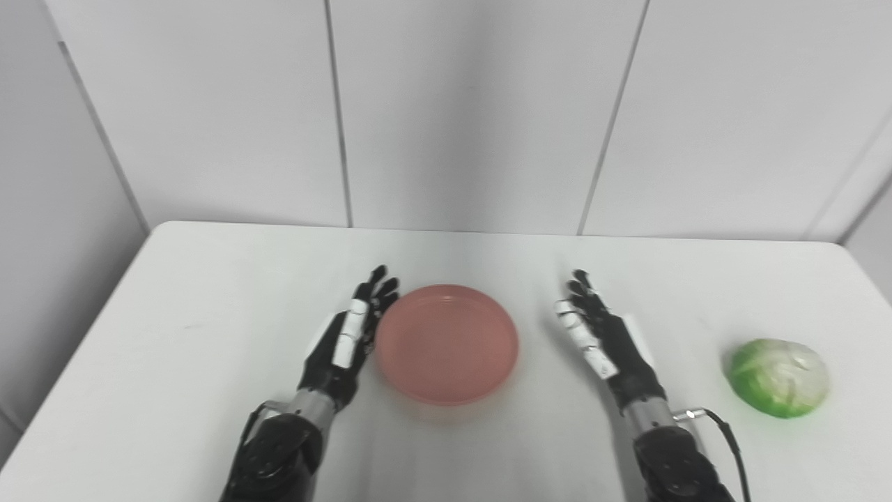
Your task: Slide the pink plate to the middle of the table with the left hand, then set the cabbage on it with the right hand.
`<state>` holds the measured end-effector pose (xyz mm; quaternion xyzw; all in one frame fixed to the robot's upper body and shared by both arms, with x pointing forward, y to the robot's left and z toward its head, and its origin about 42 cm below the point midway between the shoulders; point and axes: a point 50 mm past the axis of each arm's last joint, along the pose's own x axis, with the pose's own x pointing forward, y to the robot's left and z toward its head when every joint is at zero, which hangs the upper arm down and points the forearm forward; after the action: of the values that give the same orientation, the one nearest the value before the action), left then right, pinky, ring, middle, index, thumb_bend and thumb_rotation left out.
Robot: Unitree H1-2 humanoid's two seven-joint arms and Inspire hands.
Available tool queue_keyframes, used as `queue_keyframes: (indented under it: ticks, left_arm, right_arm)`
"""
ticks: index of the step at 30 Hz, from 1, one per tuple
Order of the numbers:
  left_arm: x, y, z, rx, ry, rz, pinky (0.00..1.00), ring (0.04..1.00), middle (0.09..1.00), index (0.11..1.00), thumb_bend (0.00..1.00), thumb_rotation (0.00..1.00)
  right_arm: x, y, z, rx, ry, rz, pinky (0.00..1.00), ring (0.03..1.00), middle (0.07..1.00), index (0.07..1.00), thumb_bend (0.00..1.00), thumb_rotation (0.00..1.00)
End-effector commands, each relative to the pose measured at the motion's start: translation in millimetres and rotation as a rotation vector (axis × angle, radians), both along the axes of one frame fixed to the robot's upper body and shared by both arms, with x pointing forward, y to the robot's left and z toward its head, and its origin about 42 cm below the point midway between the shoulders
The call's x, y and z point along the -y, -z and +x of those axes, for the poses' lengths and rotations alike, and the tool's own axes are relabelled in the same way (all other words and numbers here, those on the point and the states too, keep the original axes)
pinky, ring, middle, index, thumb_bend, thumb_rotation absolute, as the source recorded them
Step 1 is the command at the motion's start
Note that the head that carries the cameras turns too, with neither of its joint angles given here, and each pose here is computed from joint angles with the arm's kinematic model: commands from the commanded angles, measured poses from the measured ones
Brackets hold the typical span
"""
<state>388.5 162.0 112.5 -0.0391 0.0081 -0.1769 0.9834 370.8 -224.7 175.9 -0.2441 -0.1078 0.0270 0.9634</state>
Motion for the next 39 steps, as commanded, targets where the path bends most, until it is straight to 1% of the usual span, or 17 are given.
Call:
queue_keyframes:
  ticks: [1,3,4,5,6,7,11,14,17,19,23,26,28,31,34,37,39]
  left_arm:
    - [-4.1,34.6,-18.7,-0.138,0.034,0.025,0.99,0.973,0.977,0.975,0.81,1.00]
    - [-7.3,34.4,-18.6,-0.135,0.031,0.032,1.00,0.974,0.977,0.973,0.83,1.00]
    - [-8.7,34.0,-18.5,-0.133,0.030,0.031,1.00,0.974,0.977,0.973,0.83,1.00]
    - [-9.7,33.8,-18.4,-0.132,0.030,0.030,1.00,0.974,0.977,0.975,0.83,1.00]
    - [-11.4,34.6,-18.2,-0.133,0.032,0.027,1.00,0.974,0.977,0.975,0.83,1.00]
    - [-12.5,35.3,-17.9,-0.133,0.033,0.024,1.00,0.976,0.979,0.977,0.83,1.00]
    - [-18.2,36.0,-16.5,-0.132,0.030,0.023,1.00,0.971,0.973,0.970,0.83,1.00]
    - [-23.5,37.5,-14.9,-0.134,0.028,0.024,1.00,0.970,0.971,0.966,0.83,1.00]
    - [-28.6,38.3,-13.6,-0.136,0.028,0.024,1.00,0.974,0.978,0.972,0.83,1.00]
    - [-32.1,38.2,-13.2,-0.137,0.025,0.025,0.99,0.970,0.978,0.973,0.84,1.00]
    - [-38.6,38.9,-13.2,-0.145,0.012,0.017,0.97,0.960,0.968,0.961,0.83,1.00]
    - [-42.9,38.5,-13.5,-0.146,0.009,0.015,0.96,0.954,0.958,0.954,0.83,1.00]
    - [-46.7,37.7,-13.6,-0.147,0.013,0.020,0.96,0.955,0.960,0.959,0.83,1.00]
    - [-53.4,36.7,-13.5,-0.148,0.019,0.016,0.97,0.960,0.962,0.963,0.83,1.00]
    - [-58.8,36.9,-12.3,-0.146,0.022,0.012,0.96,0.958,0.958,0.956,0.83,1.00]
    - [-64.2,38.3,-10.9,-0.150,0.025,0.010,0.96,0.960,0.958,0.956,0.83,1.00]
    - [-67.2,39.1,-10.3,-0.153,0.027,0.008,0.97,0.962,0.959,0.957,0.82,1.00]
  right_arm:
    - [2.2,-32.5,6.1,0.111,0.019,-0.065,0.75,0.811,0.874,0.918,0.74,0.84]
    - [2.1,-47.4,5.2,0.148,0.018,-0.102,0.76,0.817,0.880,0.916,0.82,0.77]
    - [2.8,-56.5,4.6,0.174,0.015,-0.128,0.76,0.817,0.881,0.916,0.83,0.77]
    - [3.2,-62.6,4.1,0.192,0.014,-0.147,0.75,0.818,0.881,0.915,0.86,0.73]
    - [3.9,-70.5,3.6,0.215,0.012,-0.158,0.75,0.819,0.882,0.915,0.87,0.72]
    - [4.4,-75.7,3.2,0.229,0.011,-0.164,0.76,0.837,0.884,0.910,0.89,0.67]
    - [10.9,-102.6,0.5,0.291,0.025,-0.240,0.80,0.877,0.895,0.903,0.94,0.60]
    - [15.5,-116.3,-2.0,0.327,0.033,-0.277,0.81,0.884,0.899,0.905,0.95,0.59]
    - [28.1,-131.8,-4.7,0.360,0.042,-0.316,0.82,0.892,0.907,0.910,0.98,0.57]
    - [38.4,-140.7,-9.1,0.356,0.070,-0.333,0.80,0.889,0.918,0.918,1.00,0.56]
    - [65.4,-157.8,-23.1,0.370,0.130,-0.421,0.82,0.897,0.918,0.920,1.00,0.56]
    - [85.6,-164.9,-30.8,0.362,0.172,-0.443,0.83,0.908,0.923,0.924,1.00,0.55]
    - [104.9,-168.8,-37.9,0.339,0.219,-0.478,0.85,0.915,0.930,0.929,1.00,0.55]
    - [134.5,-171.7,-48.0,0.289,0.297,-0.538,0.85,0.917,0.935,0.936,1.00,0.55]
    - [159.8,-171.3,-56.8,0.240,0.347,-0.557,0.84,0.932,0.955,0.956,1.00,0.58]
    - [176.6,-166.3,-64.7,0.190,0.386,-0.561,0.86,0.941,0.960,0.962,1.00,0.58]
    - [182.4,-163.4,-66.9,0.170,0.395,-0.561,0.87,0.951,0.966,0.968,1.00,0.58]
